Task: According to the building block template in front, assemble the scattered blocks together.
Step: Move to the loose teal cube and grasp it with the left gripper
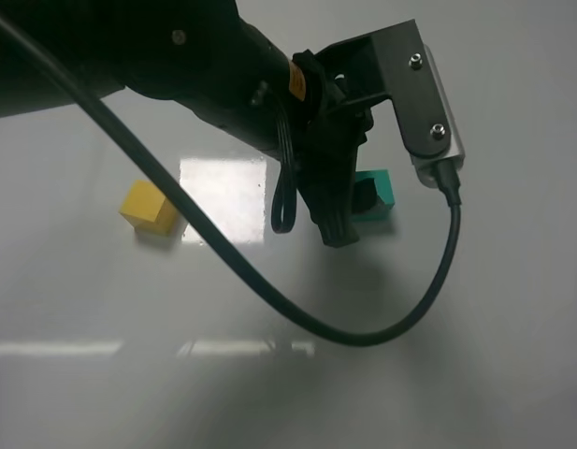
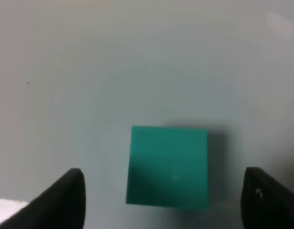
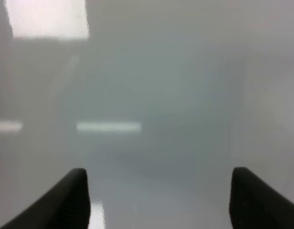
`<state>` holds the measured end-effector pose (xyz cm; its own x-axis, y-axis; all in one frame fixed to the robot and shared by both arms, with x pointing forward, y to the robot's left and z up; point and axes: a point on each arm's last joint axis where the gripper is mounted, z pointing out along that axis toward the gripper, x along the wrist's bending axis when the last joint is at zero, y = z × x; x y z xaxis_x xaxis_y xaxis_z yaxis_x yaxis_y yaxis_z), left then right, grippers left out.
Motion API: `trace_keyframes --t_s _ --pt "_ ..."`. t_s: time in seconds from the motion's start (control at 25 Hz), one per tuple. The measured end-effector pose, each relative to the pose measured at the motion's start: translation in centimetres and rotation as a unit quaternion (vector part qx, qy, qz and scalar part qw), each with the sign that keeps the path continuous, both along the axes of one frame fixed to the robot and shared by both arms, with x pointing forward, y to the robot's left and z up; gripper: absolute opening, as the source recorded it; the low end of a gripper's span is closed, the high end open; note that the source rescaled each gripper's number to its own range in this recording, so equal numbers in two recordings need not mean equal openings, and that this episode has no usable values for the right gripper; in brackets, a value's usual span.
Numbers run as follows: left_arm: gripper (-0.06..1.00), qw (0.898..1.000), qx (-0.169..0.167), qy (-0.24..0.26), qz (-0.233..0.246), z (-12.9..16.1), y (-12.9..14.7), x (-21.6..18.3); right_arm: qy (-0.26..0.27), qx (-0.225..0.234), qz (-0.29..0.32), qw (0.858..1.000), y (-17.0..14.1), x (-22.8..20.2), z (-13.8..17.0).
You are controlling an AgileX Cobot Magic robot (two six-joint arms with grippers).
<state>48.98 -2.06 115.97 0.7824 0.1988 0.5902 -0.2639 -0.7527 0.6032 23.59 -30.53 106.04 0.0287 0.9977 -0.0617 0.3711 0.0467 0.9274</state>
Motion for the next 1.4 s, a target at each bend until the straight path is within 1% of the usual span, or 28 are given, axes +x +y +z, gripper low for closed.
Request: trace_keyframes --t_s 0.16,0.44,0.64,0.8,1.28,1.32,1.36,1.4 --pt "0.78 1.0 0.003 0.006 0.004 -0.8 -0.3 0.6 0.0 0.0 0.0 1.0 0.0 0.0 0.0" --pt "0.78 1.0 -0.009 -0.001 0.002 -1.3 -0.9 1.2 0.0 0.0 0.0 1.0 0.0 0.0 0.0" --pt "0.78 1.0 -0.006 0.001 0.003 -2.1 -1.2 1.6 0.0 0.0 0.0 1.0 0.0 0.0 0.0" --pt "0.78 1.0 -0.011 0.004 0.005 -2.5 -1.4 2.0 0.0 0.0 0.0 1.0 0.0 0.0 0.0" --pt "0.78 1.0 -0.016 0.01 0.01 -3.1 -1.6 2.5 0.0 0.0 0.0 1.0 0.0 0.0 0.0" --pt "0.77 1.0 -0.016 0.01 0.01 -3.1 -1.6 2.5 0.0 0.0 0.0 1.0 0.0 0.0 0.0" --pt "0.73 1.0 -0.016 0.01 0.01 -3.1 -1.5 2.6 0.0 0.0 0.0 1.0 0.0 0.0 0.0" --pt "0.66 1.0 -0.016 0.01 0.011 -3.1 -1.5 2.6 0.0 0.0 0.0 1.0 0.0 0.0 0.0"
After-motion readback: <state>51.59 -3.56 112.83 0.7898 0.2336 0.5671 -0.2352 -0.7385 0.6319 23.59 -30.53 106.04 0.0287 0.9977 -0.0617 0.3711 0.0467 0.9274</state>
